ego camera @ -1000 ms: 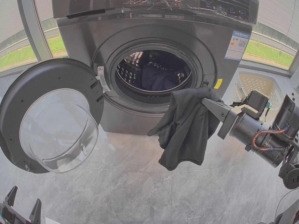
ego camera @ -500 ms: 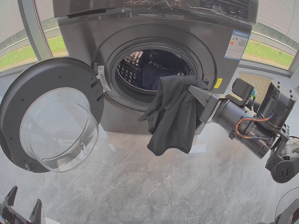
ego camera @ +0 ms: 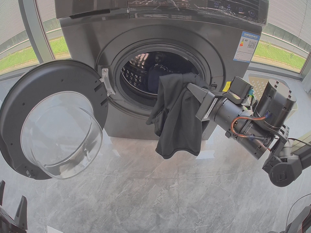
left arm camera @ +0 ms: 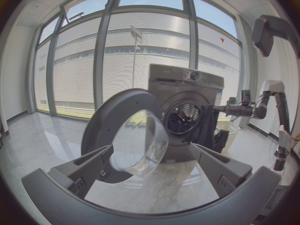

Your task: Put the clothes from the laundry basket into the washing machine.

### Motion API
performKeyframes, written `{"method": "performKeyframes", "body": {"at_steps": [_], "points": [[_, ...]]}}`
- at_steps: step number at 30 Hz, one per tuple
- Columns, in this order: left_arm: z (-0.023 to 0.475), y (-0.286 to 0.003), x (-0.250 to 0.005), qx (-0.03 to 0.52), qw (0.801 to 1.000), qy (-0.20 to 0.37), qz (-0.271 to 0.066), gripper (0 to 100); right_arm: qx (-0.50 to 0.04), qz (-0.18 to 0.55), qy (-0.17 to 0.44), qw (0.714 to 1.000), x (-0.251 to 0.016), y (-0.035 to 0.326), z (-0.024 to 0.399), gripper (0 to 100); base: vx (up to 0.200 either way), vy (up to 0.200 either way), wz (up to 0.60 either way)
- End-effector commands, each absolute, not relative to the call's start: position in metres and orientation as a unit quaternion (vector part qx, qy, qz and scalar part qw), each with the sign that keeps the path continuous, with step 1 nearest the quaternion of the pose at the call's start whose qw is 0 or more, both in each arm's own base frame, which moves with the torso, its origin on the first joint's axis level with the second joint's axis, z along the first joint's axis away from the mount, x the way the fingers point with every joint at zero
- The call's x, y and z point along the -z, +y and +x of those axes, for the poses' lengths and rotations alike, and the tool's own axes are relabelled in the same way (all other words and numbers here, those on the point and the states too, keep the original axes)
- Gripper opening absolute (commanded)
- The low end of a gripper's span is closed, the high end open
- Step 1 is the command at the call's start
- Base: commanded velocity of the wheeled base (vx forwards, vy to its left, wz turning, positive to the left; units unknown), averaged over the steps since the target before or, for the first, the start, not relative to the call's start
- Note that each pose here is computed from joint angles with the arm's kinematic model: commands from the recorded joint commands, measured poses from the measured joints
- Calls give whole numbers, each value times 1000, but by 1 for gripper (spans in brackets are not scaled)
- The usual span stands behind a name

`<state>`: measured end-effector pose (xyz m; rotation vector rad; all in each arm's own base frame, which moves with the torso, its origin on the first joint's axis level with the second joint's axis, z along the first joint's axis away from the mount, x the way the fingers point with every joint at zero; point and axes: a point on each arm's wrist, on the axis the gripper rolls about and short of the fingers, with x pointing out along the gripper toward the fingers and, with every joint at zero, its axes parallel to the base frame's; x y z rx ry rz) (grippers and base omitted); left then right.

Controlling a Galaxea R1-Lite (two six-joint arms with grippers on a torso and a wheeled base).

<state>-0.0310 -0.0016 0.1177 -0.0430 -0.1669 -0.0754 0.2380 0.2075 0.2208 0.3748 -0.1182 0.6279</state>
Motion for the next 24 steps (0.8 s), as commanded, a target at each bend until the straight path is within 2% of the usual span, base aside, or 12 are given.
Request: {"method": "performKeyframes", "body": {"at_steps": [1, 3, 4, 10, 14, 15, 16, 18, 24], "points": [[-11, -6, -129, 132, 991, -6, -22, 100, -315, 185, -64, 929, -216, 221, 250, 0, 0, 0, 0], [-5, -7, -131, 155, 987, 17, -26, 100, -317, 185, -67, 928, -217, 223, 251, 0, 0, 0, 0], [4, -8, -134, 182, 981, 48, -36, 100, -319, 186, -68, 927, -217, 225, 254, 0, 0, 0, 0], [34, -11, -157, 241, 967, 72, -37, 100, -321, 184, -64, 927, -212, 227, 260, 0, 0, 0, 0], [55, -13, -162, 260, 961, 86, -38, 100, -317, 183, -62, 929, -209, 230, 263, 0, 0, 0, 0], [72, -19, -164, 288, 952, 99, -37, 100, -316, 182, -60, 929, -206, 234, 265, 0, 0, 0, 0], [72, -19, -164, 288, 952, 99, -37, 100, -316, 182, -60, 929, -206, 234, 265, 0, 0, 0, 0], [96, -30, -167, 326, 938, 112, -37, 100, -306, 181, -58, 933, -203, 238, 269, 0, 0, 0, 0], [141, -58, -160, 350, 927, 136, -25, 100, -301, 188, -71, 932, -210, 243, 275, 0, 0, 0, 0]]}}
